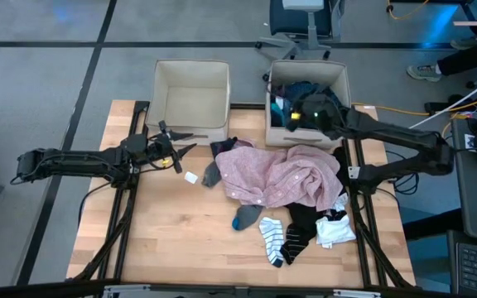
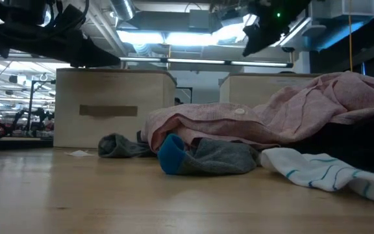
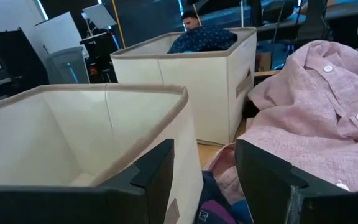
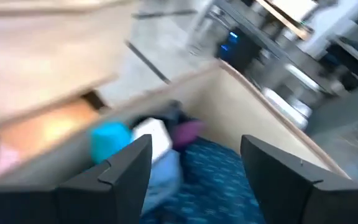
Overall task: Sort clothes
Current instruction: Put the blue sock into the right laundry organizer
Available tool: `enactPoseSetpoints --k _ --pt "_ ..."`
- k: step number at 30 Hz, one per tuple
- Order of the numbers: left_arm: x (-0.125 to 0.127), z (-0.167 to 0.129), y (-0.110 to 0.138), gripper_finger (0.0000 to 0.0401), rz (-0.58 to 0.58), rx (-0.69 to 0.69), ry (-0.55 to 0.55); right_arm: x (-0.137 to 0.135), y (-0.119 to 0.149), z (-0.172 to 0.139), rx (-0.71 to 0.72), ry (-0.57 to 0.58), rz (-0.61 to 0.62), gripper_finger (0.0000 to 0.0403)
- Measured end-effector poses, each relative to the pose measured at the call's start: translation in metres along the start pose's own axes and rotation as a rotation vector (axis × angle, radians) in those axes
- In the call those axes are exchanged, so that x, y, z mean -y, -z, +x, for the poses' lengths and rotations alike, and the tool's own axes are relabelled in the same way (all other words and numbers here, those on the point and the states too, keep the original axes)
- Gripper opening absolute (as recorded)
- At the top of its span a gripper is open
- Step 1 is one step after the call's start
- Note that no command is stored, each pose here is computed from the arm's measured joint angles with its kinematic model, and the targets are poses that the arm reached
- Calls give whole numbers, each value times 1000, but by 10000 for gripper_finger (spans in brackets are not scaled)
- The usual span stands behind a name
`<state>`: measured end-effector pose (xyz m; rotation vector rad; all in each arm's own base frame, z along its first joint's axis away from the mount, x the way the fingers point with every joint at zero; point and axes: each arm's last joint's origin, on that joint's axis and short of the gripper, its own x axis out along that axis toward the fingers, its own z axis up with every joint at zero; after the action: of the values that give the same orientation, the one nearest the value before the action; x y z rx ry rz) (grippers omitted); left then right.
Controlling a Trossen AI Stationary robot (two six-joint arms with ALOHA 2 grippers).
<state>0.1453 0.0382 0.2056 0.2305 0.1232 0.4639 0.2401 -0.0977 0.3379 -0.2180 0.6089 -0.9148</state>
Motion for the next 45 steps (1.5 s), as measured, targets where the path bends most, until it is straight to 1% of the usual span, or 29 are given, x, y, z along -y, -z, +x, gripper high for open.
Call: enactPoseSetpoints --k 5,9,12,15,18,21,23,27,32,36,39,41,45 --pt "0 0 1 162 1 -8 2 -33 0 -14 57 -173 -71 248" --pt "0 0 2 162 4 -18 4 -70 10 -14 116 -338 -92 248" --pt "0 0 1 162 -5 -16 4 -101 21 -6 193 -444 -79 248" --pt "0 0 2 162 -8 -18 4 -133 32 6 240 -527 -103 248" --pt "0 0 2 162 -10 -18 4 -160 40 22 266 -543 -122 248" --pt "0 0 2 162 -11 -18 4 -181 48 38 295 -566 -128 248" --pt "0 0 2 162 -13 -18 4 -192 52 47 309 -588 -126 248" --pt "0 0 2 162 -19 -18 4 -208 52 59 310 -590 -136 248" --pt "0 0 2 162 -18 -21 5 -224 55 73 288 -591 -158 248" --pt "0 0 2 162 -18 -21 4 -234 55 85 274 -577 -150 248" --pt "1 0 3 162 -16 -28 6 -240 59 94 245 -573 -150 248" --pt "1 0 3 162 -17 -28 6 -243 65 97 203 -584 -174 248" --pt "1 0 4 162 -13 -41 9 -244 79 97 75 -597 -251 248"
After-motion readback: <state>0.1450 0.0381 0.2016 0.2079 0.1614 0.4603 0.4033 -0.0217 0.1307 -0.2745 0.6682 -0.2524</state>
